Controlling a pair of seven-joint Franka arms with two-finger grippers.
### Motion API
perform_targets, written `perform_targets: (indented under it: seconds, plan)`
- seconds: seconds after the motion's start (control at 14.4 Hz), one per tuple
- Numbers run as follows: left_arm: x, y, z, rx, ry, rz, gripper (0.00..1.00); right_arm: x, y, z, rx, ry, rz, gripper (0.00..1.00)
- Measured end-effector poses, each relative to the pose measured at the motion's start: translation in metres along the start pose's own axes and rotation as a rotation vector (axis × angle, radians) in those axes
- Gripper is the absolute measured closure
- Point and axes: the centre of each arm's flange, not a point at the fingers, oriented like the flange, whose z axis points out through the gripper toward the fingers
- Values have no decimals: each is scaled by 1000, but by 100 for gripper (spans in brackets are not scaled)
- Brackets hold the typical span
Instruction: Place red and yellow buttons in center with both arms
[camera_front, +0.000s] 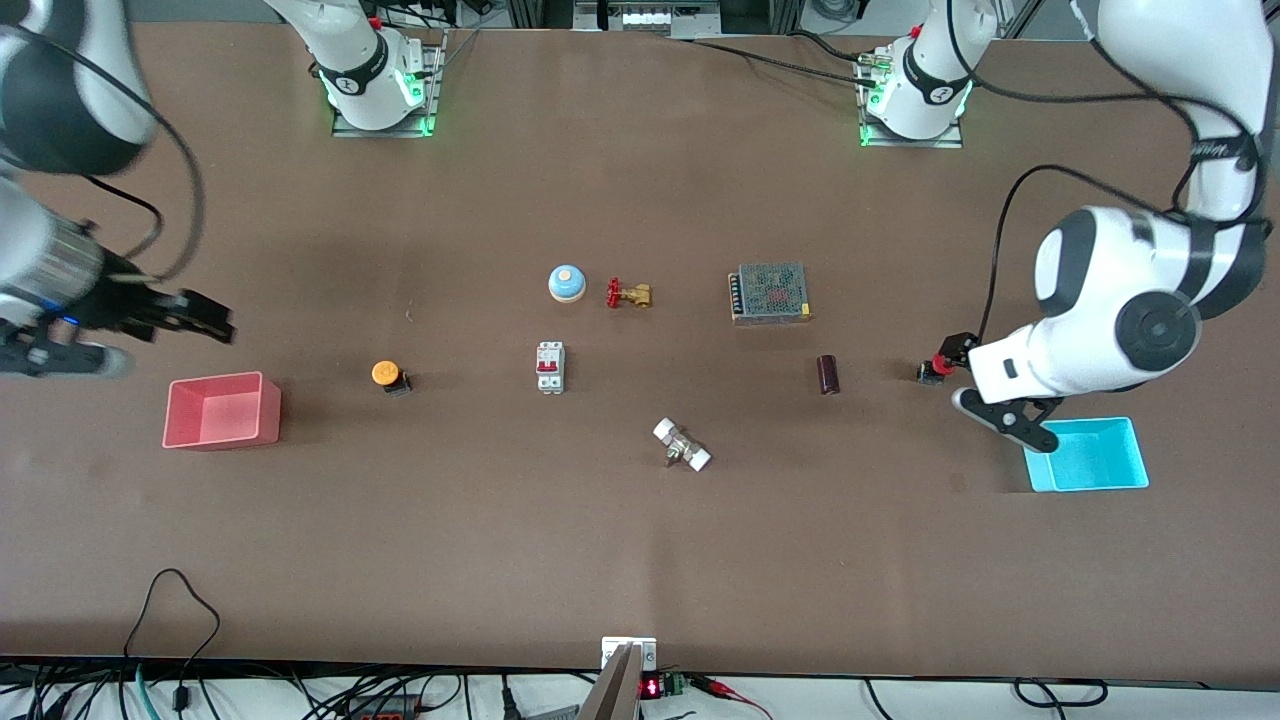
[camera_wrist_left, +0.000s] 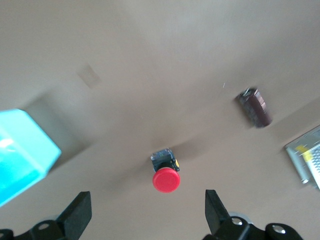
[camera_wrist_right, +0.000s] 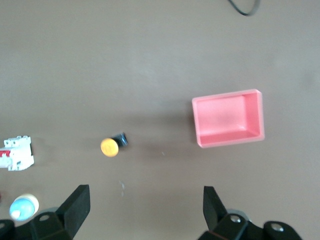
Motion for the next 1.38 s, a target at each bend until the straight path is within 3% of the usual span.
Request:
perform_targets:
  seconds: [0.35,0.62,0.83,1.11,1.38]
  plan:
    - [-18,-21,-101,48,144,-276,0,-27,3,-38,-3,-23,-45,0]
    - [-65,-55,-158,24,164,-482,0,-34,-6,-39,-6,-37,-63,0]
    - [-89,-42,-187,5,127,-552,0,-36,3,-37,-6,-53,-56,0]
    - [-109,-20,-219,7,135,-553,0,-36,2,-37,-6,-56,-61,0]
    - [-113,-16,-218,6,127,-551,0,-36,2,-37,-10,-56,-62,0]
